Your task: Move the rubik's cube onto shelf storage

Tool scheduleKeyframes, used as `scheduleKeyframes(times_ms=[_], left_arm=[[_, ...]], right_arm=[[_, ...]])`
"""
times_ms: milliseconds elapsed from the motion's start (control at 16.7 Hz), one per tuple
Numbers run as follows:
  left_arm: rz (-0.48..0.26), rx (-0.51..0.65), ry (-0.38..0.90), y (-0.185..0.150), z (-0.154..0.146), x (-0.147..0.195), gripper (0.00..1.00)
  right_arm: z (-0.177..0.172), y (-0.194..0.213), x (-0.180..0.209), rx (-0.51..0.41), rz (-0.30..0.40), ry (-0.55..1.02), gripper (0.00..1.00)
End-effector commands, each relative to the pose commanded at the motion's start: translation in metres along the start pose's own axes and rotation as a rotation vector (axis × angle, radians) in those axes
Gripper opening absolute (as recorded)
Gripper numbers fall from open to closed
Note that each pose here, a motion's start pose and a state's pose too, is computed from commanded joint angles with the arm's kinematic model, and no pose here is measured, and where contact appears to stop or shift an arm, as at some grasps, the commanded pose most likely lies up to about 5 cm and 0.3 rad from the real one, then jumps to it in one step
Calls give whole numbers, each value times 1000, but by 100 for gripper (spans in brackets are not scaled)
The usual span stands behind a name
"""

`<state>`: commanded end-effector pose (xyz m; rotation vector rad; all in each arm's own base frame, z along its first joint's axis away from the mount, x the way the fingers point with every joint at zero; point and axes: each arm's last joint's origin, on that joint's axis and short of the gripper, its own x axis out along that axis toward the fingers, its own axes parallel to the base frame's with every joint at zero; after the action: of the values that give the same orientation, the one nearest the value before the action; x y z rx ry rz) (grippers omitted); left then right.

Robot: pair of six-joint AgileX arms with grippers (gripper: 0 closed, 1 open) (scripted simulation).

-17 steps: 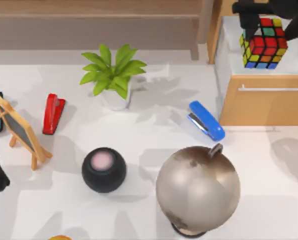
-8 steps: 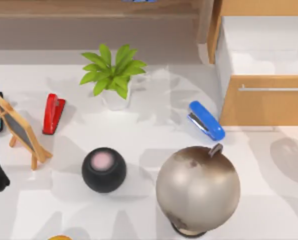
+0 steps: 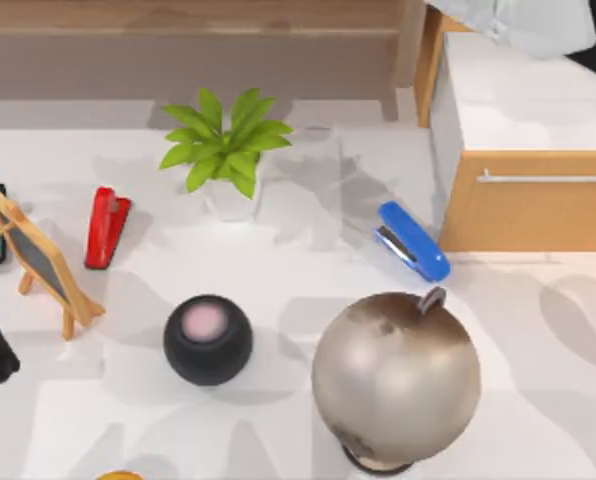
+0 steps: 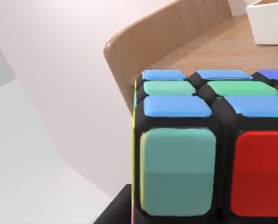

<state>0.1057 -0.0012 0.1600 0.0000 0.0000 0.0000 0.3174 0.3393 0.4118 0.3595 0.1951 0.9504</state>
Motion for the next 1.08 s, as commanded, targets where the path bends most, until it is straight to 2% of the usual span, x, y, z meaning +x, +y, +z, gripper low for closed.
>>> scheduleKeyframes(times_ms=[120,240,420,540,720,1080], left_arm=[[0,0,0,0,0,0,100],[0,0,0,0,0,0,100],[0,0,0,0,0,0,100],[0,0,0,0,0,0,100],[0,0,0,0,0,0,100],[0,0,0,0,0,0,100]], right_arm=[[-14,11,11,-26,32,-106,0],[-33,14,22,-52,26,-199,0],[-65,4,35,-99,-59,-316,0],[-86,-11,40,-134,-155,-375,0],[-117,-41,43,-195,-339,-427,0],[-178,-98,35,-325,-726,-404,0]])
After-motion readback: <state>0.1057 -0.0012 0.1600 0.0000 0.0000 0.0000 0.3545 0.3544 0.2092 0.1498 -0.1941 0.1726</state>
